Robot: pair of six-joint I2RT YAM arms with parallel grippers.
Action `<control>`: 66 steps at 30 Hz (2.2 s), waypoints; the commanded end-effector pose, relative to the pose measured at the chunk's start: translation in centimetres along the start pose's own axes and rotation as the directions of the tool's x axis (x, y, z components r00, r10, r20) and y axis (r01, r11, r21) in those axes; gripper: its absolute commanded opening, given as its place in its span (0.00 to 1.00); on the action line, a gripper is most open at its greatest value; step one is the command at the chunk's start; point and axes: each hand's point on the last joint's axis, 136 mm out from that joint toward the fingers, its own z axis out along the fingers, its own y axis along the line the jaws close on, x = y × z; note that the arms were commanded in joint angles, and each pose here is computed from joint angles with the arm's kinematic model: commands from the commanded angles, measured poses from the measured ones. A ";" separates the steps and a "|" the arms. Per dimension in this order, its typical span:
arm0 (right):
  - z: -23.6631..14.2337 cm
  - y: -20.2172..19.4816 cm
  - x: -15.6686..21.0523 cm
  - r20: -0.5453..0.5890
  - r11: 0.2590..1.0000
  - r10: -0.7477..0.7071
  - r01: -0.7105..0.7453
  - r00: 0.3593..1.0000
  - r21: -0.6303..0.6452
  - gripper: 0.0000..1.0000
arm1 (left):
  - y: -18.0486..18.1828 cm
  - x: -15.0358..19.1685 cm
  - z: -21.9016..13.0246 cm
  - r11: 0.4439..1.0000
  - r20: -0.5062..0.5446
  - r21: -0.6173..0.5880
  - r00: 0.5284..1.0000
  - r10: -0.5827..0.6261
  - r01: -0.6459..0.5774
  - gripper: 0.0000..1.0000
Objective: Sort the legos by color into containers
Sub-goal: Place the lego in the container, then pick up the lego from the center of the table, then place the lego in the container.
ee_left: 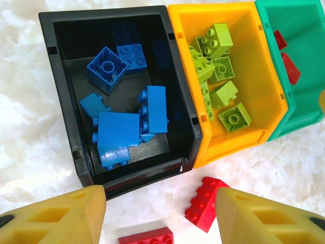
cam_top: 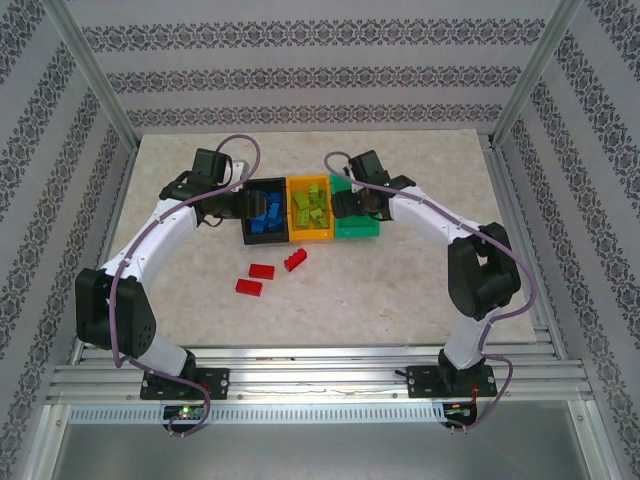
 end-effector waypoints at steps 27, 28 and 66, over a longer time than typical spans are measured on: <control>5.0 16.3 10.3 -0.172 0.909 -0.382 0.335 0.908 -0.247 0.86 | -0.9 -0.5 -0.5 1.000 0.005 0.028 1.000 0.010 -0.010 0.59; 5.3 16.4 10.5 -0.181 0.909 -0.384 0.336 0.905 -0.247 0.86 | -0.9 -0.6 -0.5 1.000 0.007 0.025 1.000 0.011 -0.011 0.59; -0.7 0.4 -1.6 0.046 1.000 -0.017 0.016 0.999 0.010 0.81 | -0.7 -0.5 -0.4 1.000 0.003 0.019 1.000 0.012 -0.012 0.59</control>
